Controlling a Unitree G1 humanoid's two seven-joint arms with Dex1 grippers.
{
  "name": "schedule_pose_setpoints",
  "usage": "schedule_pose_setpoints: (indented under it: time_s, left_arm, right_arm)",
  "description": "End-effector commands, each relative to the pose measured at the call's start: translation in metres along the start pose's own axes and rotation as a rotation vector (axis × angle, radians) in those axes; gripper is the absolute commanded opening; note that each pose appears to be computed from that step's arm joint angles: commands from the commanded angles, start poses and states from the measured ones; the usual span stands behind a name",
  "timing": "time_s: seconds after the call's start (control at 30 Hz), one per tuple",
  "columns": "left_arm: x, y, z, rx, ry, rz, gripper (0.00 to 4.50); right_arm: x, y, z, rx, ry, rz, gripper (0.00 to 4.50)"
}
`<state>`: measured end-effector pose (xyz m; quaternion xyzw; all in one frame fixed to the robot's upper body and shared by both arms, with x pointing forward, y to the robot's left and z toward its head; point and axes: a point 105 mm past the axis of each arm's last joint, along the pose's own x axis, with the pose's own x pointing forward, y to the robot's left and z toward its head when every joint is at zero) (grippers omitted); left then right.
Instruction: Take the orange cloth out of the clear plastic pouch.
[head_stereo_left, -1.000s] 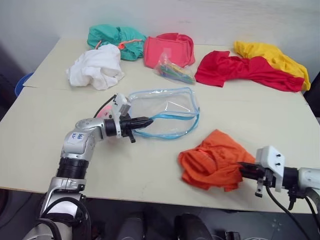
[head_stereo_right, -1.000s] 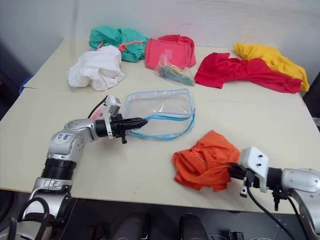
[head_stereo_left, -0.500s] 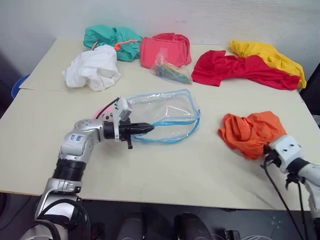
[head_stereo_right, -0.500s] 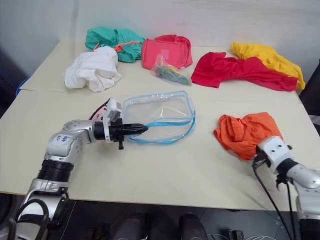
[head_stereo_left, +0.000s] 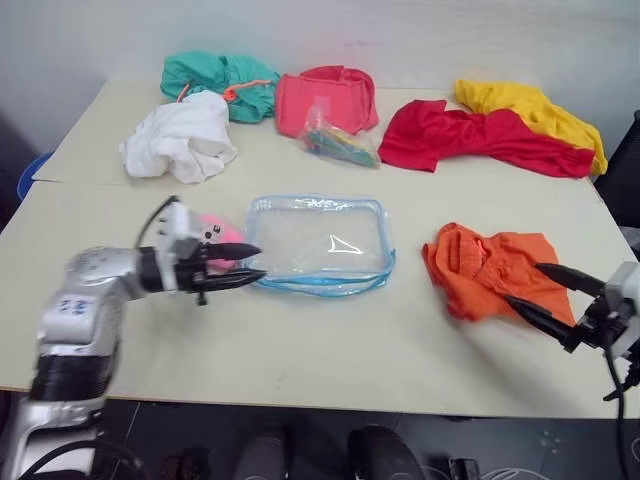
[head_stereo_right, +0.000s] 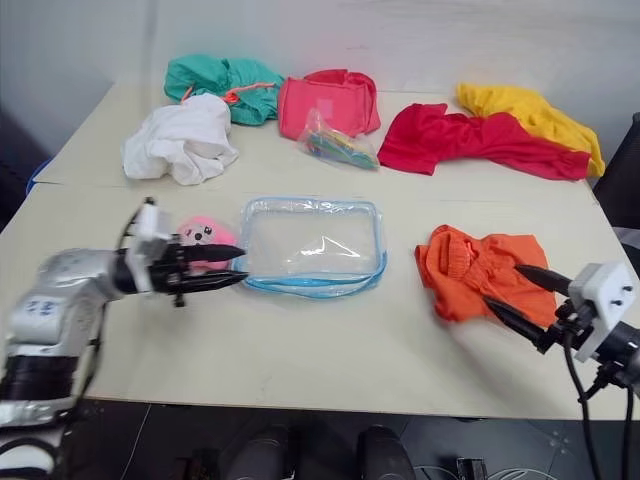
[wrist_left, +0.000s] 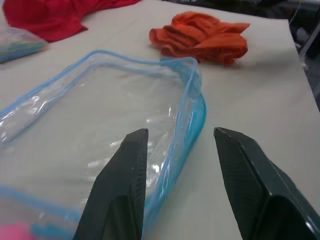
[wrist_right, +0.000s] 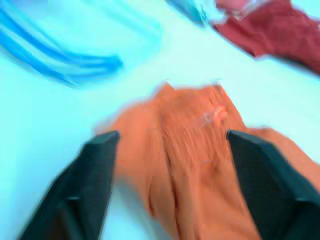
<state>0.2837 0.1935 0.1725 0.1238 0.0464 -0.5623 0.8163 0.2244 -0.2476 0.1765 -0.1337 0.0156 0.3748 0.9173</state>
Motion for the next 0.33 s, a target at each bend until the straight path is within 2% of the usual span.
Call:
schedule_pose_setpoints:
  time_s: [0.03,0.13,0.27,0.33]
  left_arm:
    - [-0.022,-0.020,-0.020,0.047,0.066,0.022,3.28]
    - [-0.037,-0.035,-0.042,0.075,0.111,0.067,4.21]
    - [-0.048,-0.039,-0.066,0.108,0.177,0.164,4.21]
    - [-0.046,-0.044,-0.072,0.092,0.188,0.151,4.21]
  right_arm:
    - [0.019,0.049,-0.002,-0.044,-0.011,0.249,4.50]
    - [0.029,0.071,-0.036,-0.129,0.053,0.366,4.50]
    - [0.032,0.077,-0.066,-0.137,0.059,0.345,4.50]
    - [0.029,0.079,-0.075,-0.152,0.067,0.341,4.50]
